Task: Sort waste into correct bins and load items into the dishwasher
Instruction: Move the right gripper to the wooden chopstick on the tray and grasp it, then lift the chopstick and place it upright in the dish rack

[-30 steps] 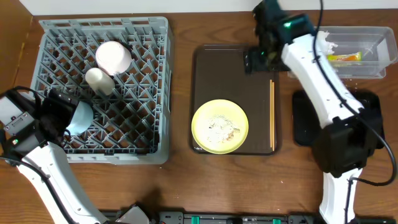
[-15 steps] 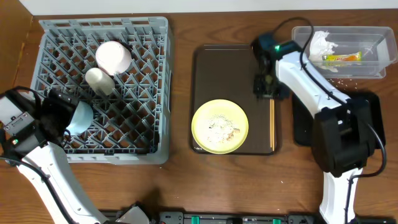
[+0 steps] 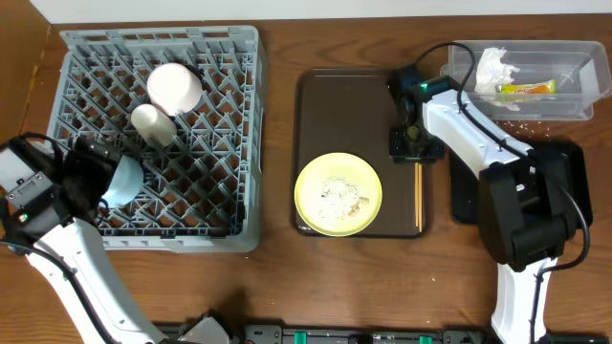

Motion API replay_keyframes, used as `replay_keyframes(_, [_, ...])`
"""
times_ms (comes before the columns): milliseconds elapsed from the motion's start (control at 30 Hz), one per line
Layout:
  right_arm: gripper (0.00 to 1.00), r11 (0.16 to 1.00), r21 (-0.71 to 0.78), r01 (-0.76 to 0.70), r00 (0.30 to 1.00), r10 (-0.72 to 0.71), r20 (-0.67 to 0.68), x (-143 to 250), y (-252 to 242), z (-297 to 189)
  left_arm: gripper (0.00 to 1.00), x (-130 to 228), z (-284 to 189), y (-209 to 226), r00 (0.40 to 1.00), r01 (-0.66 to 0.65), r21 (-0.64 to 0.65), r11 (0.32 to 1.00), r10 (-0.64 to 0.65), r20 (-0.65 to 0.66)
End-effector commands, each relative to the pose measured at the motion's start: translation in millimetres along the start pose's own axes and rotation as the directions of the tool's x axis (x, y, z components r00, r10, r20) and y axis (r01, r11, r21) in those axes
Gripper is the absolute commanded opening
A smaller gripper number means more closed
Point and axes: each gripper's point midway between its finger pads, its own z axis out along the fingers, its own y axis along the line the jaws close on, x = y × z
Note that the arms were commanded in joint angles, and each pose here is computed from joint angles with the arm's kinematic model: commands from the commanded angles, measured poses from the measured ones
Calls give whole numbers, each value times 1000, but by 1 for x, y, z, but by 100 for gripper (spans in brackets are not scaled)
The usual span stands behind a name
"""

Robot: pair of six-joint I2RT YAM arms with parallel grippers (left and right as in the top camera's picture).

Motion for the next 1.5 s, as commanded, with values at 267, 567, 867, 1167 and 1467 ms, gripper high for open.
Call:
replay_keyframes(267, [37,1000,10,5,1000,-4,-21,10,-11,23,90,0,1,-1,1000,-1,6,1000,2,-7])
replay_keyframes(567, [22,1000,7,-11,1000,11,-14,11,-11,30,90,0,1,-1,1000,-1,6,1000,2,-7])
replay_keyframes(867, [1,995,-95,-17,998,23,60,-19,13,1,90,1,1,-1,1000,-1,6,1000,1,-7])
replay_keyframes(1167, [1,963,-267,26,964,46,262,-81,54,-89,90,0,1,-1,1000,-1,6,1000,2,-7])
replay_keyframes(1467, [1,780,-612,128,916,144,374,-115,135,-153,90,1,1,-1,1000,-1,6,1000,1,-7])
